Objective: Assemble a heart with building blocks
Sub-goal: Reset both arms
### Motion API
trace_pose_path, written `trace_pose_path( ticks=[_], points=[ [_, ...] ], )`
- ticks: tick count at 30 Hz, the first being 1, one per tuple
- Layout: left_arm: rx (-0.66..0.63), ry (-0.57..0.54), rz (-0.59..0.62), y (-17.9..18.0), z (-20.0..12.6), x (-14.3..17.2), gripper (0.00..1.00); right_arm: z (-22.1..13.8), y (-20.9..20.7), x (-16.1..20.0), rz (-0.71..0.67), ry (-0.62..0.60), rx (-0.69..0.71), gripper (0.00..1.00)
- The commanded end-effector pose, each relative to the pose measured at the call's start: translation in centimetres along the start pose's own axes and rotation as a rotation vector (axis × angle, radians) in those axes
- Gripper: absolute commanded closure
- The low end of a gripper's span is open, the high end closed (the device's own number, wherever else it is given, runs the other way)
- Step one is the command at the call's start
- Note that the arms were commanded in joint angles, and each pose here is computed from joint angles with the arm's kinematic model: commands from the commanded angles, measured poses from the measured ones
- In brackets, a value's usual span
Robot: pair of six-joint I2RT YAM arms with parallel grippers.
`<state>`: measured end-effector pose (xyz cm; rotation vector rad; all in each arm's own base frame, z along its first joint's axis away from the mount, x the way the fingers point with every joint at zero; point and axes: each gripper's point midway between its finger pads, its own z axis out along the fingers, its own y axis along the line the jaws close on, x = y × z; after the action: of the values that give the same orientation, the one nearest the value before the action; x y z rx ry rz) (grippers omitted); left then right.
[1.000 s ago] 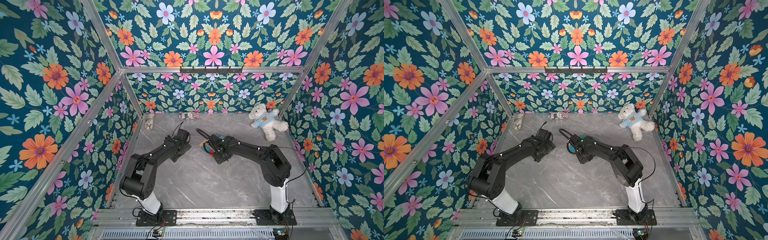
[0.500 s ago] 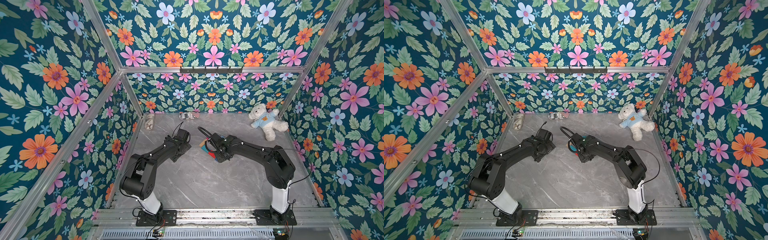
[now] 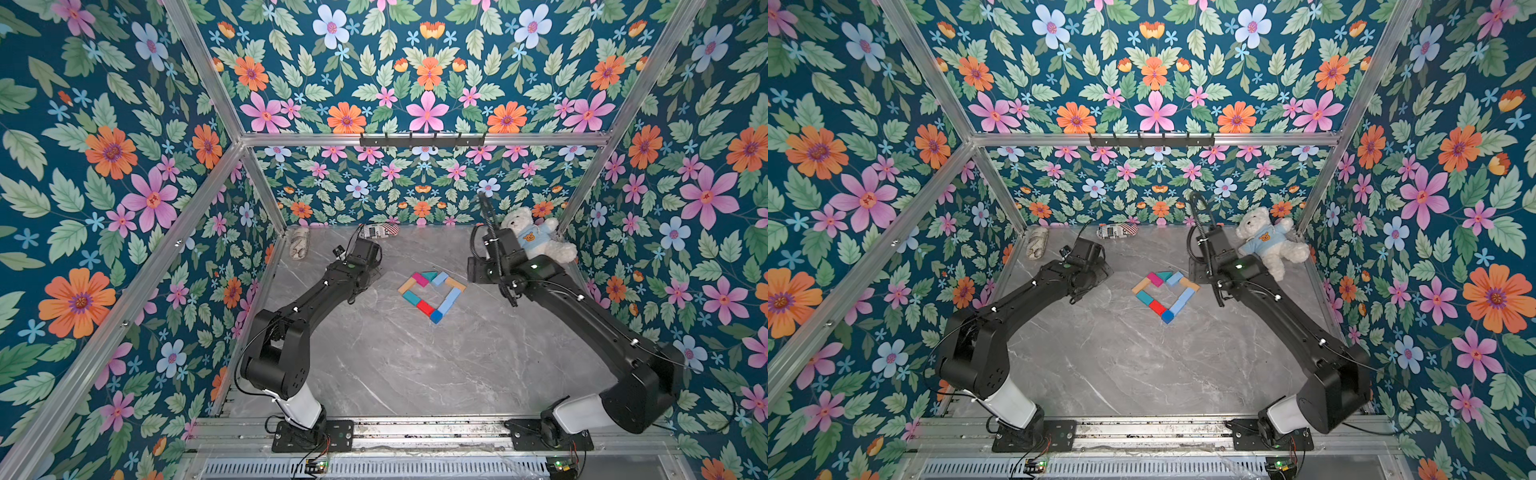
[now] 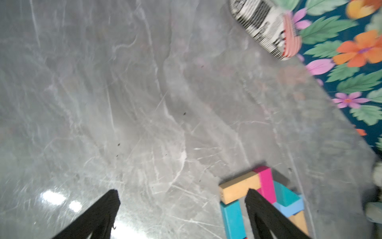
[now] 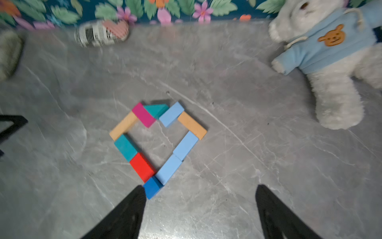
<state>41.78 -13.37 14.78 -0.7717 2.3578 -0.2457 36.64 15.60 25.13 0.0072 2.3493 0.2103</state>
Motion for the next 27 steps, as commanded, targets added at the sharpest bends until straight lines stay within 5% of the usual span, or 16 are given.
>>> trace_pose_path(
  ticks=[1,8,15,20,27],
  points=[
    [0.029,-0.081,0.075,-1.6,-1.0,-2.7,0.01,-1.4,-0.6,-2.5,0.124,-0.090,-0.089,0.09],
    [0.113,-0.240,0.118,-2.9,-4.3,-7.6,0.01,-4.1,-5.4,-2.8,0.265,-0.243,-0.060,0.06],
    [-0.087,-0.509,0.209,5.2,-8.3,-11.4,0.01,-4.3,-13.6,3.6,0.410,-0.388,0.240,0.02],
    [-0.212,-0.559,0.421,11.6,-5.5,-8.8,0.00,-2.6,-17.1,8.9,0.339,-0.554,0.332,0.23],
    [-0.232,-0.498,0.422,16.0,-0.5,-5.4,0.01,-0.4,-18.0,11.4,0.105,-0.651,0.381,0.19]
  ],
)
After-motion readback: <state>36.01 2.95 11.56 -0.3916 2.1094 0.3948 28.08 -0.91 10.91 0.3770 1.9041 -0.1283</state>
